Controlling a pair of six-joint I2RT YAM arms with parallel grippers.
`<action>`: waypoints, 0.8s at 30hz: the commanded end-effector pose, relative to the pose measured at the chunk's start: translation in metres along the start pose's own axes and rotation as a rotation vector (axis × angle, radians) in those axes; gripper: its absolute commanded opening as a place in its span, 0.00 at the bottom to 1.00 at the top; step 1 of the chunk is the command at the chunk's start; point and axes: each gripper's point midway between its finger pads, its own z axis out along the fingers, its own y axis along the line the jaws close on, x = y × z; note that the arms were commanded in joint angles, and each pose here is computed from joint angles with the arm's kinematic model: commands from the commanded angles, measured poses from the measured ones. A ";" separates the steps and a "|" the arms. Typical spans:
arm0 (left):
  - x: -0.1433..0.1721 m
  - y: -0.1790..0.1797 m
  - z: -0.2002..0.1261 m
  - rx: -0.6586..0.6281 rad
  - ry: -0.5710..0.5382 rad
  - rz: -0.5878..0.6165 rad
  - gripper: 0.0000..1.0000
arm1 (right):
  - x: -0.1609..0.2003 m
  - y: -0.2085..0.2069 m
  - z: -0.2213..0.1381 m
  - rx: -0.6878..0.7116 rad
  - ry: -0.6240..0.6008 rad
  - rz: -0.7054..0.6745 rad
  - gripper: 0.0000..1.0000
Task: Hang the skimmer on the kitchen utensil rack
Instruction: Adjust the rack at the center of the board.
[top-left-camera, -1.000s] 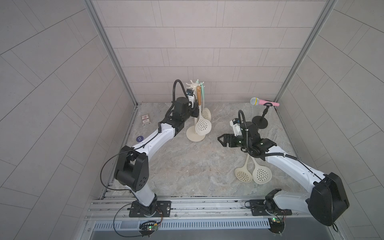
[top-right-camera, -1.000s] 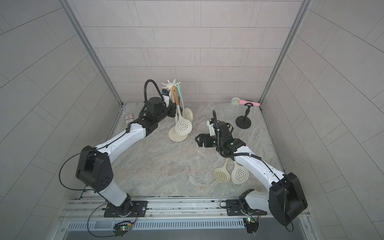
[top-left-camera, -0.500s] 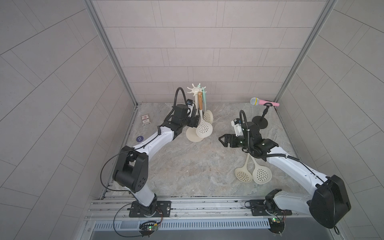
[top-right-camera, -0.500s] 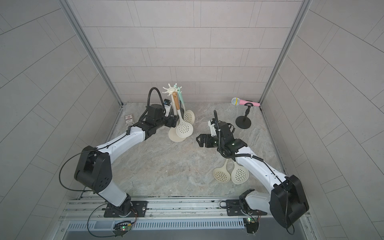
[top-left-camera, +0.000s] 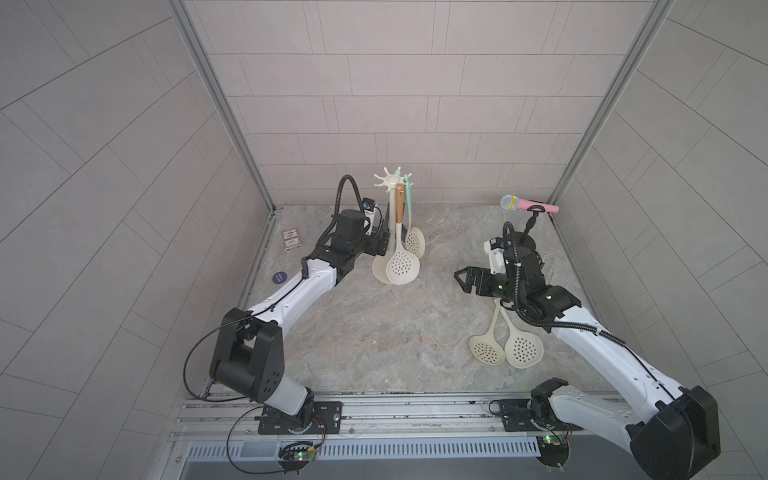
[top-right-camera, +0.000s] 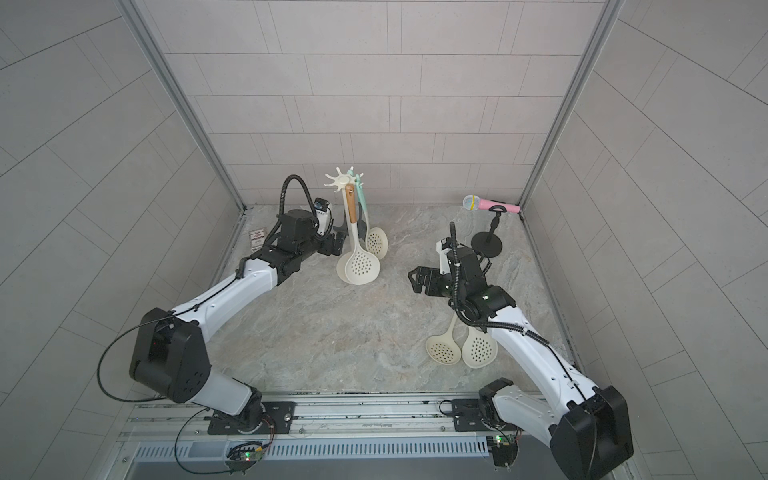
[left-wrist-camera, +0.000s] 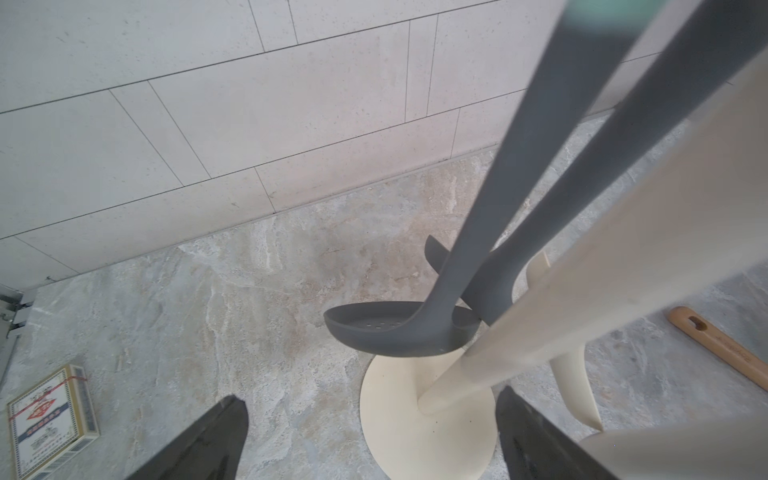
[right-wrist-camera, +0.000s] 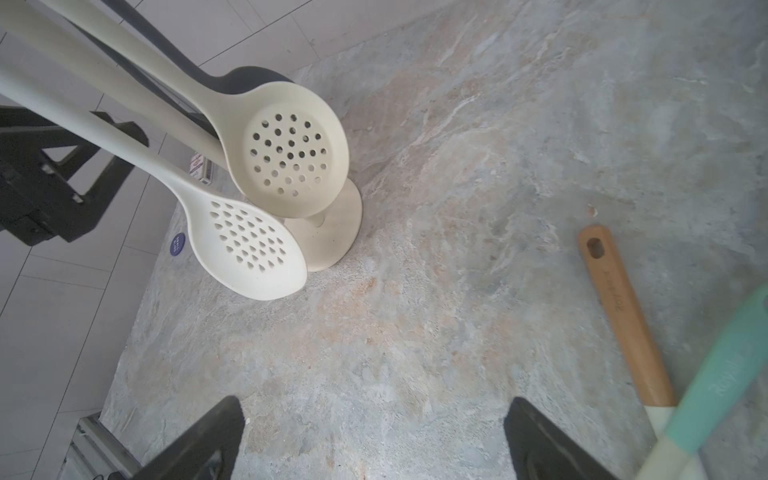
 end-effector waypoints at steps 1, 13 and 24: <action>-0.005 0.013 -0.009 -0.035 0.002 -0.004 1.00 | 0.013 -0.023 -0.008 0.073 0.024 0.064 1.00; 0.019 0.119 -0.036 -0.244 0.067 -0.142 1.00 | 0.056 -0.069 -0.008 0.146 0.084 0.206 1.00; 0.116 0.234 -0.096 -0.508 0.168 -0.287 1.00 | 0.095 -0.096 0.008 0.173 0.125 0.301 0.99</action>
